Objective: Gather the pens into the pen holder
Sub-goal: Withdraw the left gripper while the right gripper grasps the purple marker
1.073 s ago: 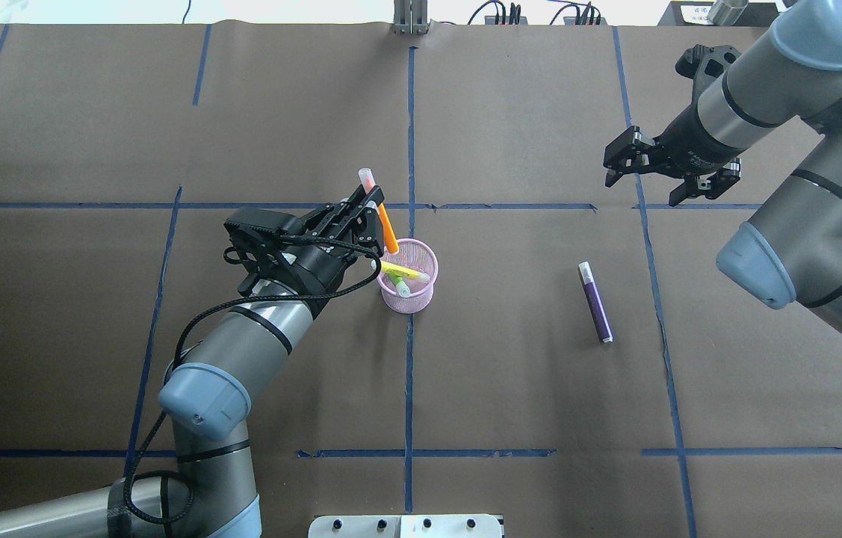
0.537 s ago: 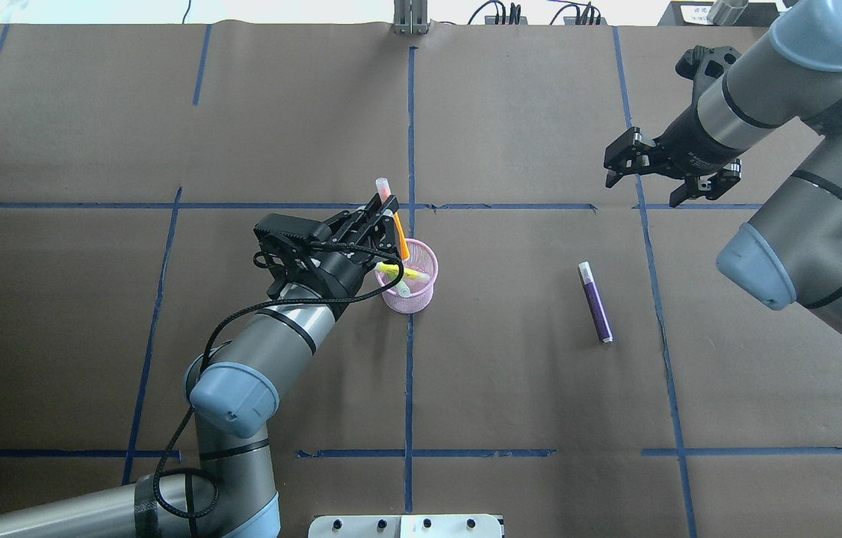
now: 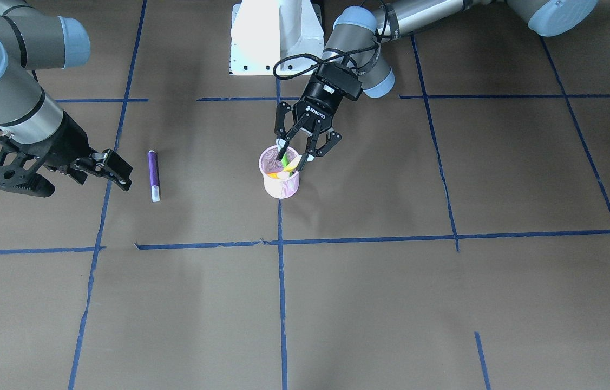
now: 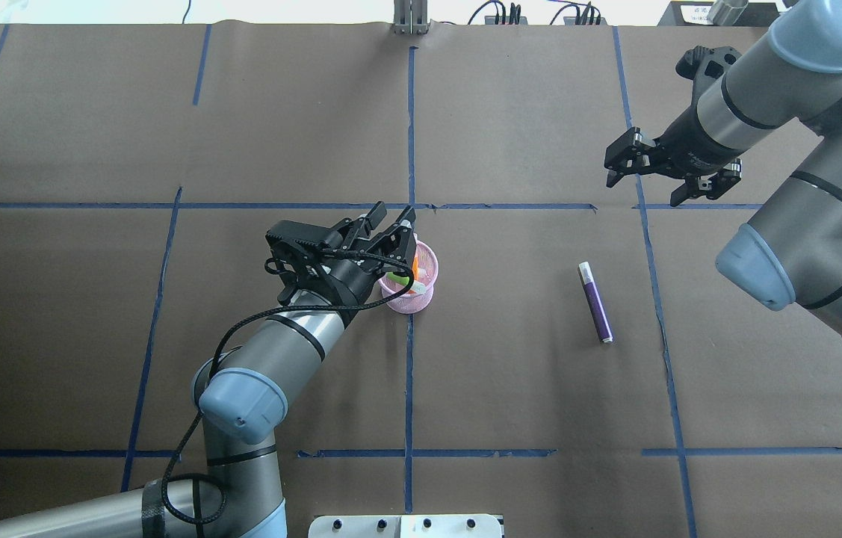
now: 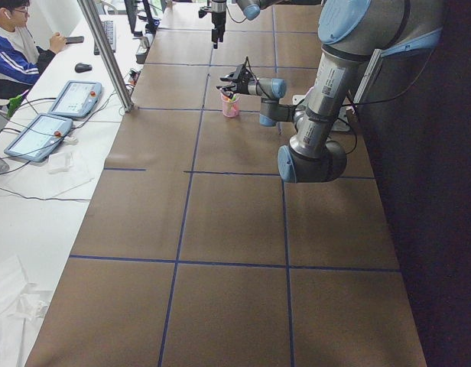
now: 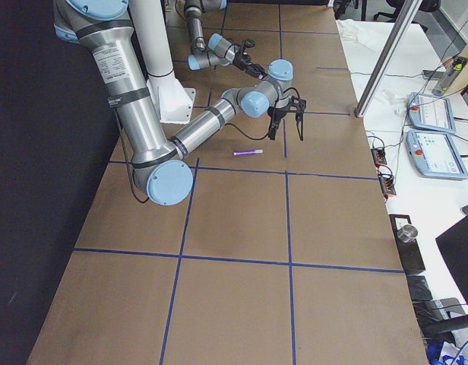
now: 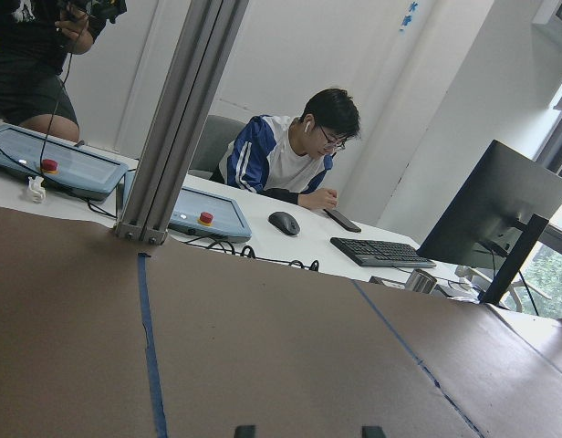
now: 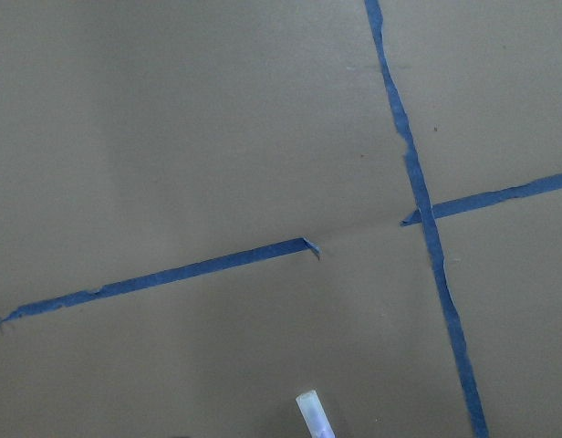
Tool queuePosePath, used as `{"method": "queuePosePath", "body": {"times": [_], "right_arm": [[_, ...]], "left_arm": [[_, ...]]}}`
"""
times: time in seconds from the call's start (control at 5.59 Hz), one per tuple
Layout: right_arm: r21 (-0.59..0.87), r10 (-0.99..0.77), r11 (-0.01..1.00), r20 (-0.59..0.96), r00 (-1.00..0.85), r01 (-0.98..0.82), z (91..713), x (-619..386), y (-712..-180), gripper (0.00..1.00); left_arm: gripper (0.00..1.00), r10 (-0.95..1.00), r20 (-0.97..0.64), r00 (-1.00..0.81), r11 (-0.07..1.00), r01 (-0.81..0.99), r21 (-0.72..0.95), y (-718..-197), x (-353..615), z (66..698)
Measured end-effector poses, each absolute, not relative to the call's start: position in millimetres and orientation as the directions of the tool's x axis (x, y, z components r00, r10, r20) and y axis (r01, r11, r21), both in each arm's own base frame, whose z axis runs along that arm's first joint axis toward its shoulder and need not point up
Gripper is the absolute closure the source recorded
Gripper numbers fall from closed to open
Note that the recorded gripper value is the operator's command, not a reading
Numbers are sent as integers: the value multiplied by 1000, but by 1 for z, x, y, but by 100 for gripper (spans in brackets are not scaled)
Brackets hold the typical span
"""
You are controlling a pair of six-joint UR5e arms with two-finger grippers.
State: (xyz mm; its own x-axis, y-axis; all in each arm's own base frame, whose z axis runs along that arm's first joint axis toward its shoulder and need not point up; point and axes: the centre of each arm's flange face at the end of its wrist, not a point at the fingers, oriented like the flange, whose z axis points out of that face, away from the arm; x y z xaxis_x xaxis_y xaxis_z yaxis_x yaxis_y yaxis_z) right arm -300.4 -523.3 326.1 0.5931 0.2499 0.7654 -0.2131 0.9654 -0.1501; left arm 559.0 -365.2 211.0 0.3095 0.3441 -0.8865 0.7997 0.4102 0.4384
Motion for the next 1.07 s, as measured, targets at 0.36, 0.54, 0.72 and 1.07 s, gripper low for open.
{"method": "queuePosePath", "body": {"times": [0.36, 0.54, 0.72, 1.07], "right_arm": [[-116, 227, 970, 751, 620, -215, 329, -319, -515, 0], [-106, 213, 973, 744, 633, -204, 330, -334, -506, 0], [-110, 204, 977, 736, 645, -183, 335, -351, -497, 0], [-80, 153, 987, 702, 695, -137, 352, -399, -476, 0]], "left_arm": [[0, 384, -888, 252, 436, 798, 415, -360, 541, 179], [0, 401, -882, 248, 455, 781, 427, -364, 518, 153], [0, 405, -878, 256, 472, 763, 441, -373, 493, 129], [0, 372, -897, 238, 584, 691, 425, -409, 456, 143]]}}
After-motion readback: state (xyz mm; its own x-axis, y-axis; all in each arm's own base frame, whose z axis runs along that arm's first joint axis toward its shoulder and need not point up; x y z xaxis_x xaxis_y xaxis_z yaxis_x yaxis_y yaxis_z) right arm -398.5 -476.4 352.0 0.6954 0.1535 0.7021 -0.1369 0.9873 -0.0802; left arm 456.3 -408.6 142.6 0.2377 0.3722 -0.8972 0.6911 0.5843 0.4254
